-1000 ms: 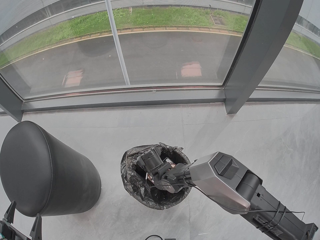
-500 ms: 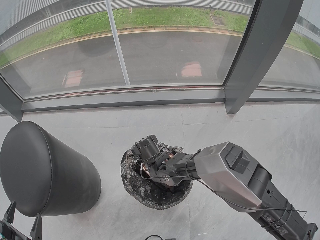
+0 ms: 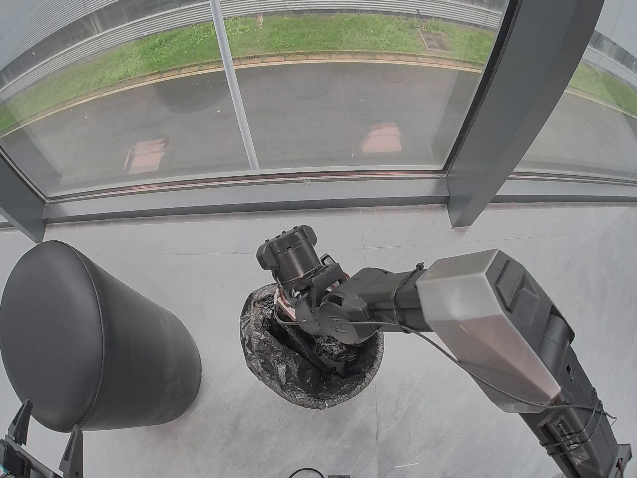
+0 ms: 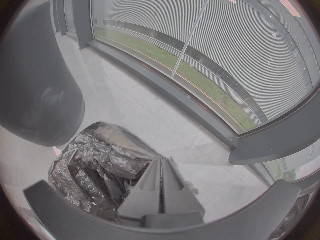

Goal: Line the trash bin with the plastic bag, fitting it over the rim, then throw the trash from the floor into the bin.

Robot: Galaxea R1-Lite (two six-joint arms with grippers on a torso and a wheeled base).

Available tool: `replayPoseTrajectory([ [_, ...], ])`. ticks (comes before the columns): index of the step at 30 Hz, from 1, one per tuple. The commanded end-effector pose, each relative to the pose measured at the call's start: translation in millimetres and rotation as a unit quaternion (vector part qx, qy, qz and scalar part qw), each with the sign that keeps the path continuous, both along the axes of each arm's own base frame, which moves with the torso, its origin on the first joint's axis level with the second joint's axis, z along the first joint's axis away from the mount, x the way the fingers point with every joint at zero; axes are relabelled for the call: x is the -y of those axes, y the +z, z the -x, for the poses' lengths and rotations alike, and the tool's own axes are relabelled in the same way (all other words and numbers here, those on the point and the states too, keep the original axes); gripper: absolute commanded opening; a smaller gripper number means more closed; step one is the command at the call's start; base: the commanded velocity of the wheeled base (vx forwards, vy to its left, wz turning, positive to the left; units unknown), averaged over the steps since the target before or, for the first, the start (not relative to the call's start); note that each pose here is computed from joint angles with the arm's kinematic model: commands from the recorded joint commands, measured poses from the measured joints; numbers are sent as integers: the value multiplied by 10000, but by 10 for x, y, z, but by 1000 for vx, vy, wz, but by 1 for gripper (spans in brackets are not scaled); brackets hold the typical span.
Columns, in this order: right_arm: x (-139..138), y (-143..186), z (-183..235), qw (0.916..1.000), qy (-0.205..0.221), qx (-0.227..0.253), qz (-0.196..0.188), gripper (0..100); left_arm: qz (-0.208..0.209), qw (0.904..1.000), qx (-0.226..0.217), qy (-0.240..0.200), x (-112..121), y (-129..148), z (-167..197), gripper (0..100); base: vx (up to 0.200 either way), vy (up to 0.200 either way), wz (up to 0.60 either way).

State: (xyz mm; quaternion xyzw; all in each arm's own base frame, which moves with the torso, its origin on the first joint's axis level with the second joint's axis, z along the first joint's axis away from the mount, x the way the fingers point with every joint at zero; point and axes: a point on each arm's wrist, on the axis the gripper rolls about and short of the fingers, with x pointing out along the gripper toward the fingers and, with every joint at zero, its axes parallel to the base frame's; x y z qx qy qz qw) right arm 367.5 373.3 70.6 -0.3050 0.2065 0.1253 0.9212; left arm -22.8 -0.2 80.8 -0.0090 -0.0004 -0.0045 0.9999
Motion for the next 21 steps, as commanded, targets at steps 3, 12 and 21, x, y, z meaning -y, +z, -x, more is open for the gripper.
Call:
replayPoseTrajectory([
  [3, 79, 460, 81, 9997, -15, 190, -181, 0, 2, 10000, -12, -1, 0, -52, -1, 100, 0, 0, 0],
  [12, 120, 1034, 368, 9987, 22, 421, -297, 0, 2, 10000, -12, -1, 0, -52, -1, 100, 0, 0, 0],
  [21, 468, 1730, 910, 9986, -249, 284, 371, 0, 2, 10000, -12, -1, 0, -52, -1, 100, 0, 0, 0],
])
